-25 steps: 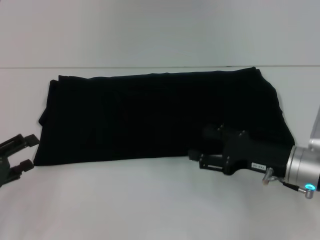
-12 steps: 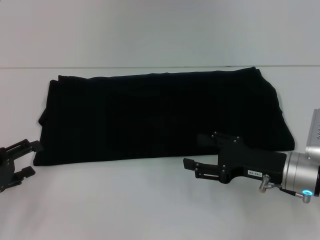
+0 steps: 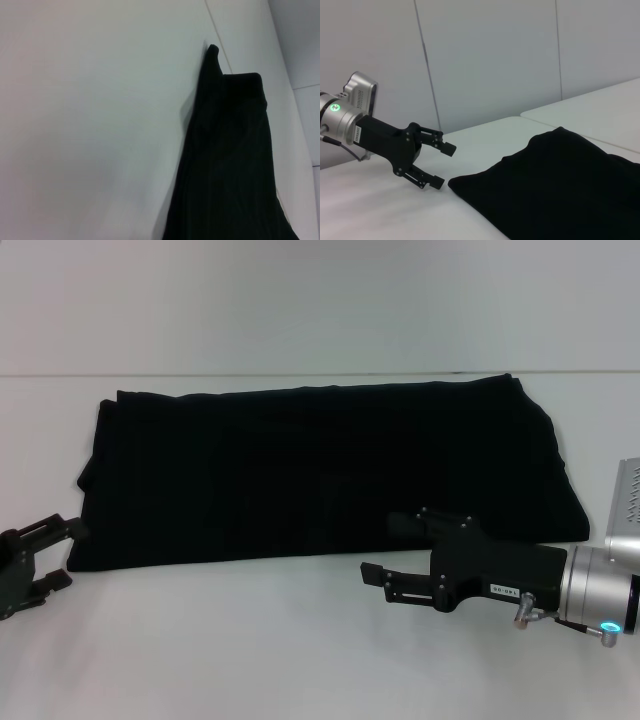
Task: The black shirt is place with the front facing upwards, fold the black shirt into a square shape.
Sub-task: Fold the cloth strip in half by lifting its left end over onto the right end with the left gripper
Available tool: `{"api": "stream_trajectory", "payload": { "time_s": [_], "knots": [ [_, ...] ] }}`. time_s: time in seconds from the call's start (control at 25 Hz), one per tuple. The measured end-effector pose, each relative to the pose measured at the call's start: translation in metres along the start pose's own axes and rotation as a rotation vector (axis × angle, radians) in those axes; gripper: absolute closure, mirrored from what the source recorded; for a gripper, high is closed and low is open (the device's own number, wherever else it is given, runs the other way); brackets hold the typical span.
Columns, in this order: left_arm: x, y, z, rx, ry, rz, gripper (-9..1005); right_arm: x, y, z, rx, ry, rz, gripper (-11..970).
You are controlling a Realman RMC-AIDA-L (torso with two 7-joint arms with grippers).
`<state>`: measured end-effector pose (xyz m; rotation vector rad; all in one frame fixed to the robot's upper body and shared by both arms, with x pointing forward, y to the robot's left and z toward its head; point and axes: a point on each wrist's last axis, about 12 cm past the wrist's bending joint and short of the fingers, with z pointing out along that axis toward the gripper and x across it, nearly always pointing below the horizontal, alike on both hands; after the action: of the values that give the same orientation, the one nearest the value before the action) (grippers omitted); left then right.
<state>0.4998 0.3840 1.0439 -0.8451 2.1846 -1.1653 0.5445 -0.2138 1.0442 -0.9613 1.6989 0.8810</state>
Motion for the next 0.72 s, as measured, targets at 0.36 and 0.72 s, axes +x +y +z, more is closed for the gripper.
{"api": "stream_trajectory", "payload": {
  "time_s": [0.36,0.72],
  "knots": [
    [-0.003,-0.001,0.005,-0.019,-0.001,-0.014,120,0.000,0.000,0.000,0.001,-0.002,0.001,117],
    [-0.004,-0.004,0.011,-0.016,0.005,-0.017,121,0.000,0.000,0.000,0.003,-0.004,0.002,116]
  ]
}}
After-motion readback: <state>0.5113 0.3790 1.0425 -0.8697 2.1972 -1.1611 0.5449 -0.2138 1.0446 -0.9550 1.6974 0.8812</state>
